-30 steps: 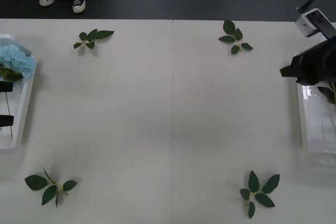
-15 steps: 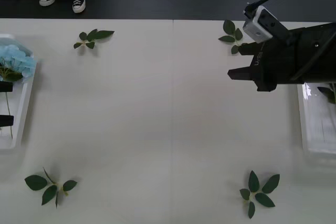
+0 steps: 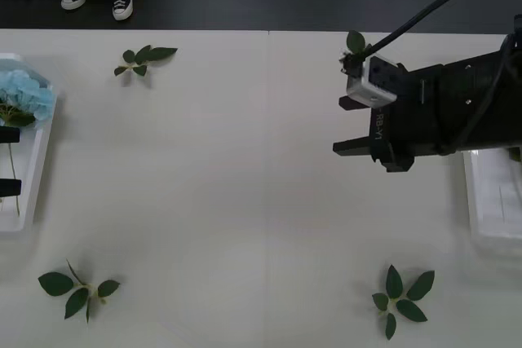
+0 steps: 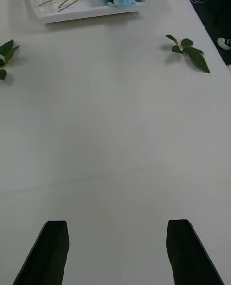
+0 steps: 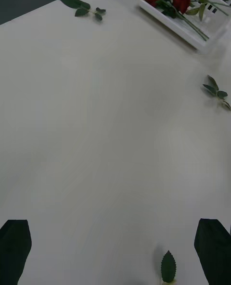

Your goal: Put the red flowers into the right box and the blue flowers into the left box

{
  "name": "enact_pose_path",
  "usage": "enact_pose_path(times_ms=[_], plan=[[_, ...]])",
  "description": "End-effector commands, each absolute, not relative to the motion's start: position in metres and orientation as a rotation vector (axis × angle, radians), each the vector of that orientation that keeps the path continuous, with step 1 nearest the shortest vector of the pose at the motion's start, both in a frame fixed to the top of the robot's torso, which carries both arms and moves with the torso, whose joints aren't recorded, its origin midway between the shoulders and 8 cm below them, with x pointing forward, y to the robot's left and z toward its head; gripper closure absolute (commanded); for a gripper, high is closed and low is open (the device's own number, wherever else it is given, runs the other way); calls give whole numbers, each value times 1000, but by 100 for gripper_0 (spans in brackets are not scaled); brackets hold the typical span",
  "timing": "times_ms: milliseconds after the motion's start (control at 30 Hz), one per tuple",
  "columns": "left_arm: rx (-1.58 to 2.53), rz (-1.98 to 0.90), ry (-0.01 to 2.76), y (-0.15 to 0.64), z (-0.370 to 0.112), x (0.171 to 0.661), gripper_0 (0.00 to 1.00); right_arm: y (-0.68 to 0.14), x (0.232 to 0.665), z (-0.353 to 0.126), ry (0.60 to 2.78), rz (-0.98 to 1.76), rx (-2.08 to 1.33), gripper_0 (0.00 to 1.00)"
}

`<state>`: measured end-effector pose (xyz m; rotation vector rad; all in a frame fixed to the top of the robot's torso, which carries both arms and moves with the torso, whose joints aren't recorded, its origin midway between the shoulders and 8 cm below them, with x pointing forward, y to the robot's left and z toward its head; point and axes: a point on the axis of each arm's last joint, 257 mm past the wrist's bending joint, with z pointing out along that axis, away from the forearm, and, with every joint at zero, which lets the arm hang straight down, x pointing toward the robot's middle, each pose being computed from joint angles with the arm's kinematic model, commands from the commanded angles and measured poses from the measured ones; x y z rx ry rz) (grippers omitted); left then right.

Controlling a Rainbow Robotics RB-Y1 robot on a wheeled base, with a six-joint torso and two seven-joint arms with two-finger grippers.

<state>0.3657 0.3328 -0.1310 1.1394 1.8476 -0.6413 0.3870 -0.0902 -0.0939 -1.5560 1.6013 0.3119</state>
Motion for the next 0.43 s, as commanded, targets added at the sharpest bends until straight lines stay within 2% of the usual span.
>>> enact_pose_path(times_ms=[33, 433], plan=[[1204, -583, 1795, 333, -114, 370, 0, -81, 381, -86, 1553, 312, -1569, 41], [1204, -583, 1795, 333, -114, 370, 0, -80, 380, -87, 1550, 317, -1572, 41]])
